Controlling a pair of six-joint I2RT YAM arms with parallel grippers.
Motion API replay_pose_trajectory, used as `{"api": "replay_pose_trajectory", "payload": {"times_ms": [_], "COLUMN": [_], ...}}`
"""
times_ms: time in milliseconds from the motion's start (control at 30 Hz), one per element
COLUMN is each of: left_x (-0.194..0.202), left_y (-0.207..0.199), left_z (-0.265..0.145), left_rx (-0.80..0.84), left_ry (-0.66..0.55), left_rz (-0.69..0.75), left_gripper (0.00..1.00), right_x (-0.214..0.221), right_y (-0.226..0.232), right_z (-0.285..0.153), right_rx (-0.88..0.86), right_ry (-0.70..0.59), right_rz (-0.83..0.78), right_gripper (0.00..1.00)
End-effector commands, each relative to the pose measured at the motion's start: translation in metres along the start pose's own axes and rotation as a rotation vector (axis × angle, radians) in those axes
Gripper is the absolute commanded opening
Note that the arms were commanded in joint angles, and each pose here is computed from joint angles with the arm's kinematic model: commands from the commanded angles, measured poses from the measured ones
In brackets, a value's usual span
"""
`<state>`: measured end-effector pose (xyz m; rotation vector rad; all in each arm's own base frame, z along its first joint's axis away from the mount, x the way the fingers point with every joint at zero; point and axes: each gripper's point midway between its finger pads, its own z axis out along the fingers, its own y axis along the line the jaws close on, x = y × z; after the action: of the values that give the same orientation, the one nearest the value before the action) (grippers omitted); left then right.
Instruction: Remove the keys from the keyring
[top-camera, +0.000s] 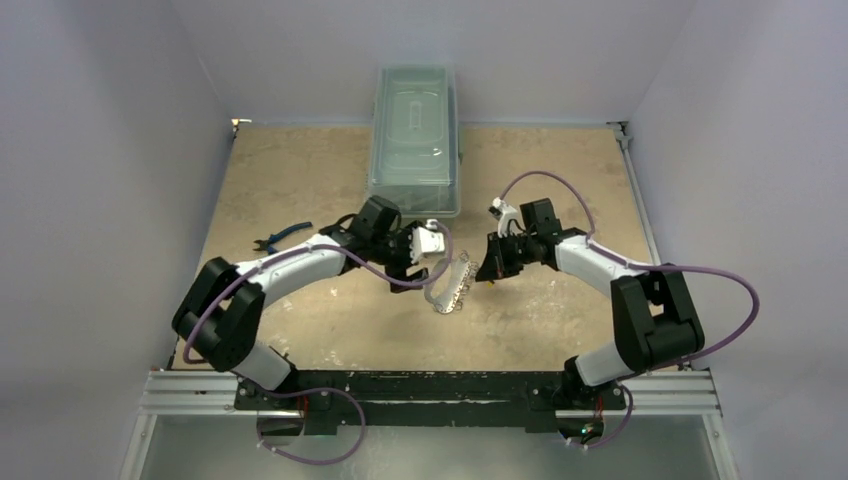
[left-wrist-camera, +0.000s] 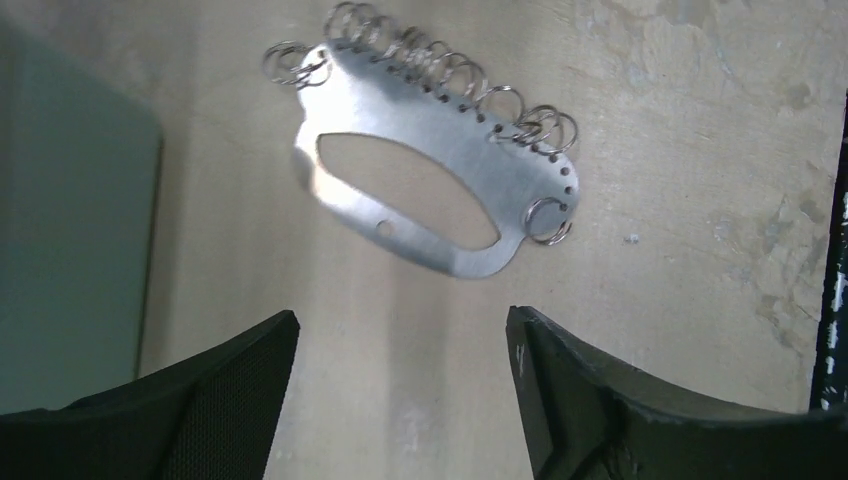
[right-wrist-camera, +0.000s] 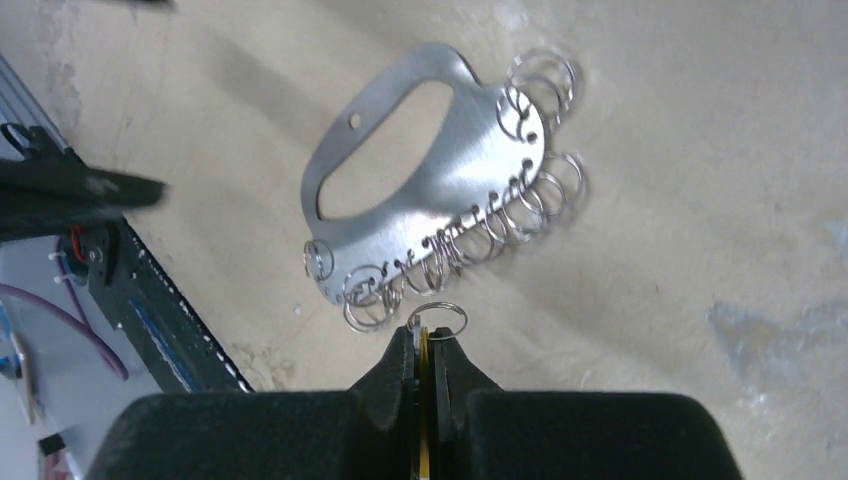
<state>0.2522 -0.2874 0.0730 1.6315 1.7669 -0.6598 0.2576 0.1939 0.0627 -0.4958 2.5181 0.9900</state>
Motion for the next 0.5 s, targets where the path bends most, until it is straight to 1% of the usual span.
{"api": "replay_pose_trajectory", "payload": {"times_ms": [0,67,167,233,300,400,467], "left_x": [-0.017,-0.021,-0.019,-0.016,-0.014,-0.01,-0.006], "left_y": [0.022,0.032,0.034,0.034,0.036,0.038,0.044], "left_z": [-0.049,-0.068,-0.088,-0.1,-0.112,-0.128,-0.14], "left_rx": [-0.067,-0.13,-0.187,-0.229,-0.274,-0.32,-0.365], "left_ry": [-0.066,-0.08,-0.07,-0.068,-0.083,-0.086,-0.096], "left_rz": [-0.128,-0.148,-0.157,-0.191,-0.245,-0.319,-0.37], "left_gripper": [0.78,0.79,0.81,0.85,0.92,0.96,0.98], "right_x": [0.003,0.008,0.016,0.018,0.02,0.023,0.025], "right_y": [-0.005,-0.011,-0.024,-0.032,-0.038,-0.04,-0.042], "right_z": [-0.009,-0.011,-0.012,-0.013,-0.014,-0.014,-0.015], "right_rx": [0.069,0.116,0.189,0.234,0.269,0.275,0.29], "right_ry": [-0.051,-0.057,-0.067,-0.078,-0.083,-0.081,-0.085], "right_rz": [0.098,0.134,0.18,0.199,0.213,0.221,0.23], "right_gripper": [0.01,0.04,0.08,0.14,0.23,0.27,0.33]}}
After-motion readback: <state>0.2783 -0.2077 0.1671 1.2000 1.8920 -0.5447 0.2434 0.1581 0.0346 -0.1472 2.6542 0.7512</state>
